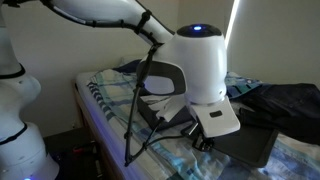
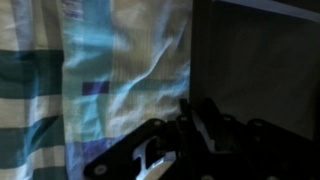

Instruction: Cover the box with the lid

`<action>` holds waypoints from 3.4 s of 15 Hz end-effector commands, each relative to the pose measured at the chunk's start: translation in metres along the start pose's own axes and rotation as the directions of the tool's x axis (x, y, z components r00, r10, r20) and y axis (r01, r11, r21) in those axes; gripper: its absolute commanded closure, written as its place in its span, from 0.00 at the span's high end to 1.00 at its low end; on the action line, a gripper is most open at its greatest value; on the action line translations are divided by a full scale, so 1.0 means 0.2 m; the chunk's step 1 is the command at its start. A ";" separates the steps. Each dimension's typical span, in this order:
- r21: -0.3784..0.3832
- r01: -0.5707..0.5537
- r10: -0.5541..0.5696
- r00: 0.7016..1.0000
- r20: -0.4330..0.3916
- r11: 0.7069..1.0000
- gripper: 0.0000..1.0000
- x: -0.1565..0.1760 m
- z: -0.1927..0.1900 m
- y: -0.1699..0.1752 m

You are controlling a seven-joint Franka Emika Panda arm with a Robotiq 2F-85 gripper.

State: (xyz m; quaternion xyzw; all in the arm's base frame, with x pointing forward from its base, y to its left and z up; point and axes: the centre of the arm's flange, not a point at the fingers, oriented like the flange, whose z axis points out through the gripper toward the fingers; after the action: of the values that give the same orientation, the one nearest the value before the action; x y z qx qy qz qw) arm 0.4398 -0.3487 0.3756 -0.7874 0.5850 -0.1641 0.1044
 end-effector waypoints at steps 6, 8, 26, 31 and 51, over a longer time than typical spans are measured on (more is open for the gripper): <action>0.151 -0.008 0.023 0.995 -0.097 0.988 0.07 0.03 -0.37 -0.18; 0.183 -0.009 0.031 0.992 -0.120 0.983 0.06 0.06 -0.46 -0.22; 0.289 0.129 -0.081 0.981 -0.174 0.949 0.06 -0.05 -0.76 -0.51; 0.299 0.149 -0.098 0.979 -0.179 0.943 0.02 -0.09 -0.78 -0.56; 0.474 0.058 0.035 0.982 -0.186 0.879 0.02 -0.13 -1.34 -0.73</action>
State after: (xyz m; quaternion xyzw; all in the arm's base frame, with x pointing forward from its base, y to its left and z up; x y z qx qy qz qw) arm 0.4757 -0.2907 0.6444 -0.7340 0.5261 -0.3764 0.2070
